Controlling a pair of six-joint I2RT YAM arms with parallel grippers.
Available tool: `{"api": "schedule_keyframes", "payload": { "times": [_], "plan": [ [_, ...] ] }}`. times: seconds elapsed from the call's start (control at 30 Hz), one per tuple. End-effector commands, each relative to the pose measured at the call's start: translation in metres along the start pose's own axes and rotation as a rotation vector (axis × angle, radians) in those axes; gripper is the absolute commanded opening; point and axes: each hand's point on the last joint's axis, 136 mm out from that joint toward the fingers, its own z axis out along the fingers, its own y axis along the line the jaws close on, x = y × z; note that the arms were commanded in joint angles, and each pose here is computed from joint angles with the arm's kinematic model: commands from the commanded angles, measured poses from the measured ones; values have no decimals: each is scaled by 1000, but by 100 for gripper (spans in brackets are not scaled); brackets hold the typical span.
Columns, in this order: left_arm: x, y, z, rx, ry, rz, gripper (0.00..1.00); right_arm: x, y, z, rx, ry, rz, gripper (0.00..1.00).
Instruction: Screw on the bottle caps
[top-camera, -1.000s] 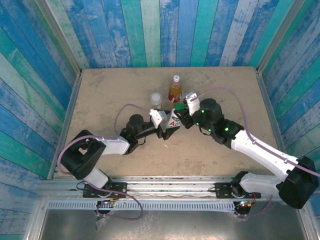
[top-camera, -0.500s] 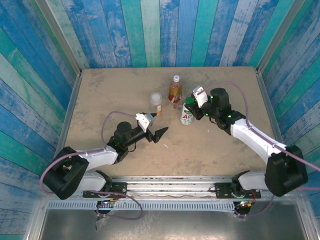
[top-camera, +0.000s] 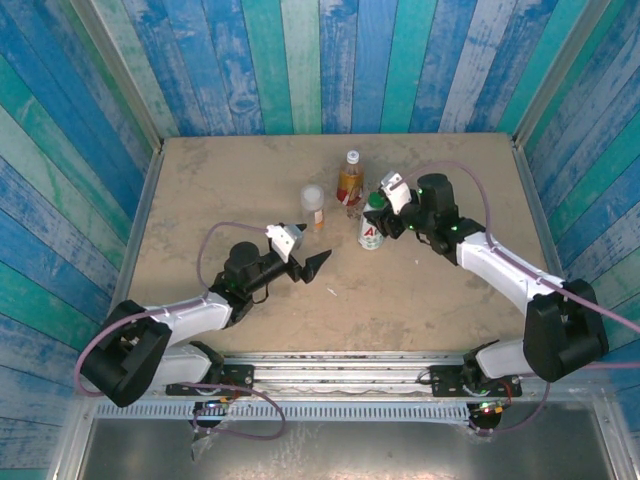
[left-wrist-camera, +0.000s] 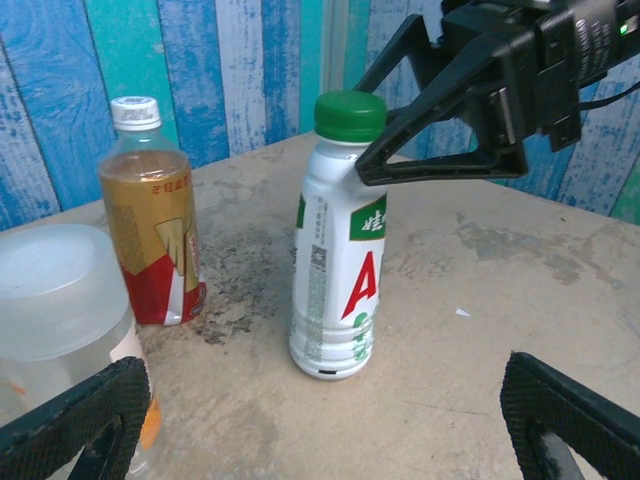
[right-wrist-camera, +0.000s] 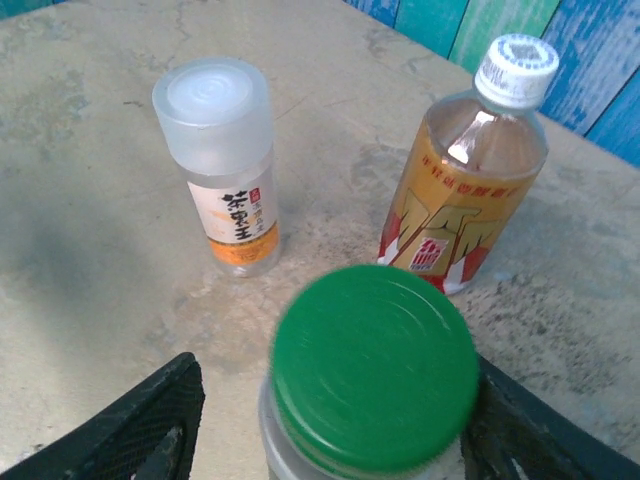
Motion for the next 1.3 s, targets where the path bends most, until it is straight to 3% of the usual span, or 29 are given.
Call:
{"api": "schedule_keyframes", "payload": {
  "times": [0.0, 0.17, 0.3, 0.5, 0.7, 0.83, 0.87, 0.93, 1.07, 1.27],
  "plan": [
    [-11, 13, -5, -70, -21, 20, 94, -36, -9, -17, 31, -83, -16, 74],
    [-18, 37, -12, -183, -11, 69, 94, -55, -19, -43, 77, -164, 10, 86],
    [-37, 84, -29, -354, -47, 115, 94, -44, -66, -72, 321, -231, 120, 94],
    [-33, 165, -79, -738, -8, 115, 94, 16, -121, -118, 630, -243, 265, 100],
    [2, 197, -122, -976, 17, 56, 94, 88, -133, -121, 787, -183, 330, 100],
    [8, 204, -129, -1008, -22, 71, 94, 116, -141, -113, 829, -144, 324, 100],
    [21, 209, -122, -983, 33, 48, 94, 121, -144, -112, 838, -141, 323, 100],
    [31, 217, -123, -991, 41, 19, 94, 131, -150, -108, 844, -143, 337, 100],
    [52, 232, -130, -1004, 30, -49, 94, 140, -159, -97, 835, -150, 338, 100],
    [58, 244, -125, -983, 62, -87, 94, 151, -165, -76, 799, -112, 343, 100]
  ]
}}
